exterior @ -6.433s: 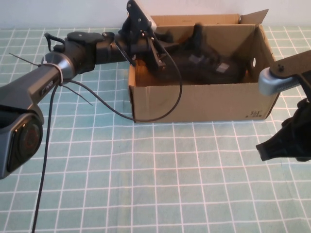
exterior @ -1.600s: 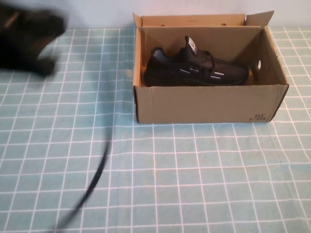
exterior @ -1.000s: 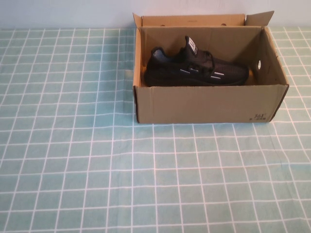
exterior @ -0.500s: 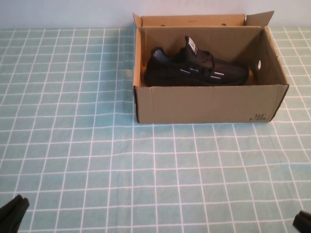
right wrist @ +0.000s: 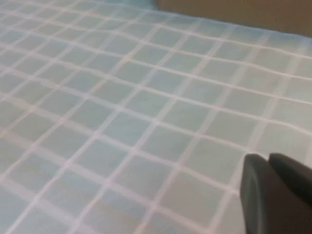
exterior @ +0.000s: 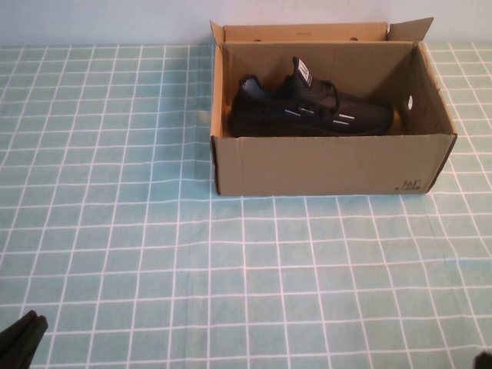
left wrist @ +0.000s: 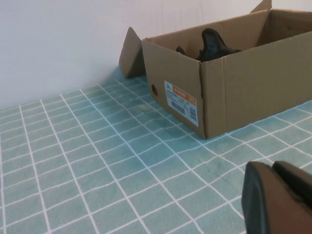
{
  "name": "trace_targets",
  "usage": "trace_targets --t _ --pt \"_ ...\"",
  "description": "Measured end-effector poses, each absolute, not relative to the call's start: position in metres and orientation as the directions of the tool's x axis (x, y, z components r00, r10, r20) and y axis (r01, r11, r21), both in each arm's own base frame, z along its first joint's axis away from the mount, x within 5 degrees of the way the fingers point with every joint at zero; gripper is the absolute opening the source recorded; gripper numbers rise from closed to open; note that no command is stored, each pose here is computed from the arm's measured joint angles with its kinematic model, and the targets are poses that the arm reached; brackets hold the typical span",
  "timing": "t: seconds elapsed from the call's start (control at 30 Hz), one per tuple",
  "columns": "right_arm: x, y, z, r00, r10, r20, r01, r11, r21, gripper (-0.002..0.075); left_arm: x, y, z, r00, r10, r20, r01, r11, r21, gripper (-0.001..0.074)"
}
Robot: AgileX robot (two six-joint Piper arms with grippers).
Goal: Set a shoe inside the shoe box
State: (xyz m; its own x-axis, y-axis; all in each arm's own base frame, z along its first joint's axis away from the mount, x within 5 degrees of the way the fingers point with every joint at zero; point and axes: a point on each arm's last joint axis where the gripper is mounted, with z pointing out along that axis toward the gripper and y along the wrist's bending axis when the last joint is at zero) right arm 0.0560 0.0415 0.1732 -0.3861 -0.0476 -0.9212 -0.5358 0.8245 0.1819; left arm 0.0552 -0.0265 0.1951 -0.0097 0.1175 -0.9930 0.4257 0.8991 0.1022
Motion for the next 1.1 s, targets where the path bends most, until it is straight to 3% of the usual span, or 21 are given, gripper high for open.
trace_targets --t 0.23,0.43,0.57,1.1 --pt "0.067 0.013 0.175 -0.327 0.038 -0.944 -0.17 0.981 0.098 -0.0008 0.055 -0.027 0.195 -0.01 0.117 -0.993 0.426 0.899 0.102 -0.0003" --pt "0.061 -0.004 0.184 -0.172 0.106 -0.979 0.062 0.993 0.097 -0.0008 0.055 -0.027 0.195 -0.009 0.119 -0.993 0.426 0.899 0.104 -0.0003" --pt "0.056 -0.007 0.188 -0.099 0.111 -0.989 0.107 0.989 0.1 -0.0008 0.055 -0.027 0.195 -0.01 0.12 -0.993 0.426 0.899 0.104 -0.0003" --pt "0.056 -0.006 0.189 -0.087 0.146 -0.985 0.107 0.985 0.137 -0.0008 0.055 -0.027 0.194 -0.011 0.122 -0.992 0.427 0.898 0.105 -0.0003"
